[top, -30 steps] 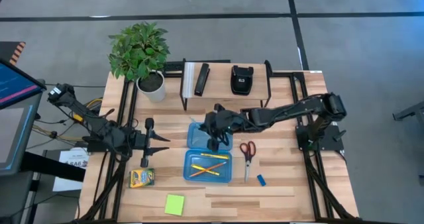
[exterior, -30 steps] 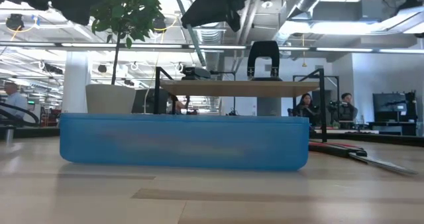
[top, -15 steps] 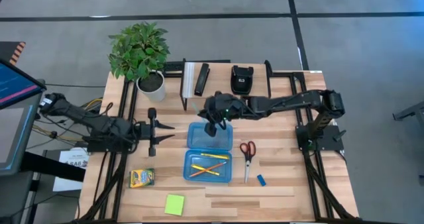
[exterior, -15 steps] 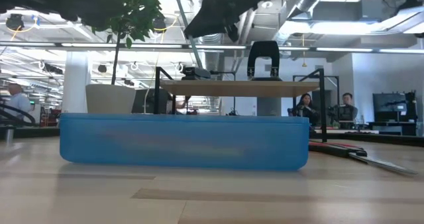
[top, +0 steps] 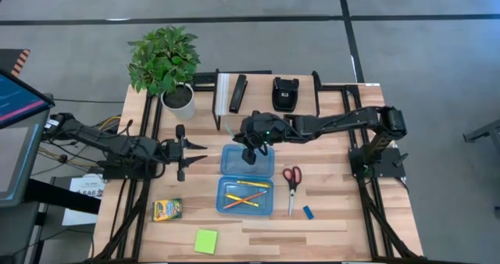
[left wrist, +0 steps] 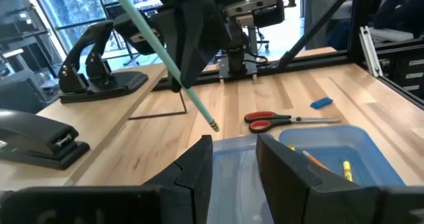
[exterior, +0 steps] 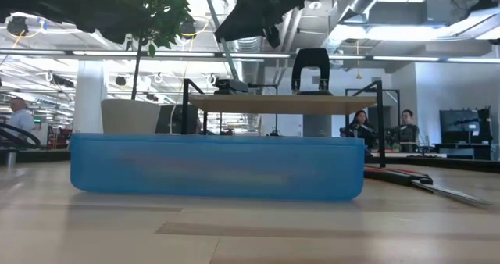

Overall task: Pack school essentials
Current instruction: Put the light blue pencil into the blue pencil box

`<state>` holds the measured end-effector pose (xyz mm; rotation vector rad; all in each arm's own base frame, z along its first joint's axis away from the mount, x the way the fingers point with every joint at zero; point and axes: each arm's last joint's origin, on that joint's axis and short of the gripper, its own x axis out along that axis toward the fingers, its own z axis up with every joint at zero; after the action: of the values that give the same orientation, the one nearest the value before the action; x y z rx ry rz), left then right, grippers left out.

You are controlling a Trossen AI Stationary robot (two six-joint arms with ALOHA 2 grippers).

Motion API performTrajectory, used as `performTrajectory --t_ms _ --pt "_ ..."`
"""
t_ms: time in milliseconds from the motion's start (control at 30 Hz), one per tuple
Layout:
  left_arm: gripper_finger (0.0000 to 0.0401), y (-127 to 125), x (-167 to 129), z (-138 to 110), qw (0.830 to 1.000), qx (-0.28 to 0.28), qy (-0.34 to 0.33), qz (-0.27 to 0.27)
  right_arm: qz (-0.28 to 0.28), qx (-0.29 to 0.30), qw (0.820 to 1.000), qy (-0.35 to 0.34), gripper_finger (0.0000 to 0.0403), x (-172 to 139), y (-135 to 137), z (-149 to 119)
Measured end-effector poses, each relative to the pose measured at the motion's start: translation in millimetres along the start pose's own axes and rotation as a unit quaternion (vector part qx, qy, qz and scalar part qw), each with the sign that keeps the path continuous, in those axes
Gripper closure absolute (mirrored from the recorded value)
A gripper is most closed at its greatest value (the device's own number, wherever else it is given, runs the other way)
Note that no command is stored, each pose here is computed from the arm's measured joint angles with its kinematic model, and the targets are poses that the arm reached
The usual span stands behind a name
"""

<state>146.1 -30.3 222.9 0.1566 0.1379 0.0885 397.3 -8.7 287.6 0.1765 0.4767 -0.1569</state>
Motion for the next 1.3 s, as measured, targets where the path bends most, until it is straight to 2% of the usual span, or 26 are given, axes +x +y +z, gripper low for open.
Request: performTrajectory --t_ms 833,1000,1300 --pt "0.0294 0 0 0 1.0 -0.005 0.0 0.001 0.007 -0.001 1.0 -0.002 0.0383 0 1 0" --pt "0.0294 2 -3 6 1.0 -0.023 -0.012 0.006 0.038 -0.017 0.999 -0.009 0.0383 -2 20 -1" --pt "0.0294 11 -21 25 0.995 -0.097 -0.035 0.0 0.089 -0.063 0.994 0.012 0.0384 -6 65 -18"
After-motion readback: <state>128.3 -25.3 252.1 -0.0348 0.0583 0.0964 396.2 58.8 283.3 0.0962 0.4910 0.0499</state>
